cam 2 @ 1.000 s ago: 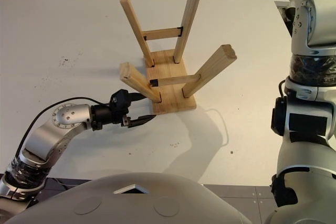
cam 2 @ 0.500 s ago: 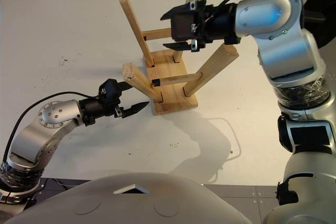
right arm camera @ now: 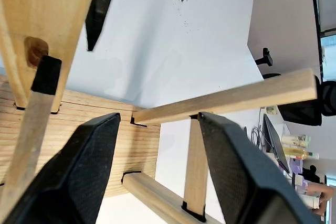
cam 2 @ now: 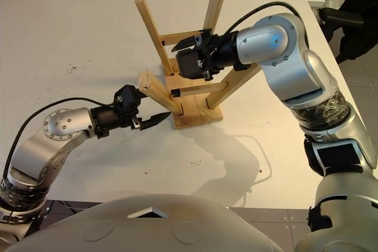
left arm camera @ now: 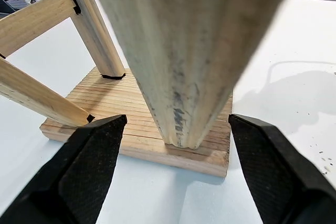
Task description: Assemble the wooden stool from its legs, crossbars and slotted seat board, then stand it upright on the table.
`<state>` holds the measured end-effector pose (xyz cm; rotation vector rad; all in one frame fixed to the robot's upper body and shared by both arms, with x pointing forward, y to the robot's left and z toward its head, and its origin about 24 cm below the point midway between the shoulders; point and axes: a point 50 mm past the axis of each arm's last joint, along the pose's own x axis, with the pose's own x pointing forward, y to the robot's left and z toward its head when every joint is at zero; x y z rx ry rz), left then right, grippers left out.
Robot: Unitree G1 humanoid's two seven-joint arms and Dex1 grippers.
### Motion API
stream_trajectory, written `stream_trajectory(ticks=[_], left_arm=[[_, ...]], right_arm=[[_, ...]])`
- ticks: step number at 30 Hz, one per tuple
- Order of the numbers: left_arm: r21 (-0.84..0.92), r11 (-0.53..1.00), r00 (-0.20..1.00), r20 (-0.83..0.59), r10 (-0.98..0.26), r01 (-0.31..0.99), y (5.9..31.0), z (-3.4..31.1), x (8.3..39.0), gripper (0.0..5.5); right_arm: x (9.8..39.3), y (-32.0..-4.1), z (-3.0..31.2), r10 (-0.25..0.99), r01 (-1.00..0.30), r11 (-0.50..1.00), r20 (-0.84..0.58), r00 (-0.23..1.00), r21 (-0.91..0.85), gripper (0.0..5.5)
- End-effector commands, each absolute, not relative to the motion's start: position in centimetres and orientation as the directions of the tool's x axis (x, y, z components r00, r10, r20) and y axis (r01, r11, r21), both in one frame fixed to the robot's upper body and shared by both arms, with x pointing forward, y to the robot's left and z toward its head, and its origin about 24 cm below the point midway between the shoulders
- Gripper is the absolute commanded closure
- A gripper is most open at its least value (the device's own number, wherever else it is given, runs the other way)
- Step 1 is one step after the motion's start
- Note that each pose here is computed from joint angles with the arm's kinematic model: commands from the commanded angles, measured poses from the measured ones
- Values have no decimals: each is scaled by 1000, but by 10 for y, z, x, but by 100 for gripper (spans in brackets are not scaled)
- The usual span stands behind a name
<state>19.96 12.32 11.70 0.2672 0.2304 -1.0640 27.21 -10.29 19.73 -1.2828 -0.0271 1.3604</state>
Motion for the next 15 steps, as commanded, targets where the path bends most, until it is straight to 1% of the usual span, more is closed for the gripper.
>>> stream_trajectory(ticks=[1, 7, 11, 15], left_arm=[[109, 455, 464, -321, -825, 884, 119, 119, 202, 187], [100, 502, 503, -343, -793, 859, 119, 117, 211, 187], [93, 519, 517, -340, -786, 850, 118, 118, 215, 187], [90, 498, 498, -332, -801, 862, 113, 118, 210, 187]], right_arm=[[262, -105, 180, 688, -713, -353, -685, 241, -605, 273], [249, -106, 173, 685, -735, -405, -713, 149, -543, 273], [250, -104, 175, 695, -733, -395, -702, 156, -553, 273], [252, -104, 175, 697, -734, -386, -698, 165, -558, 273]])
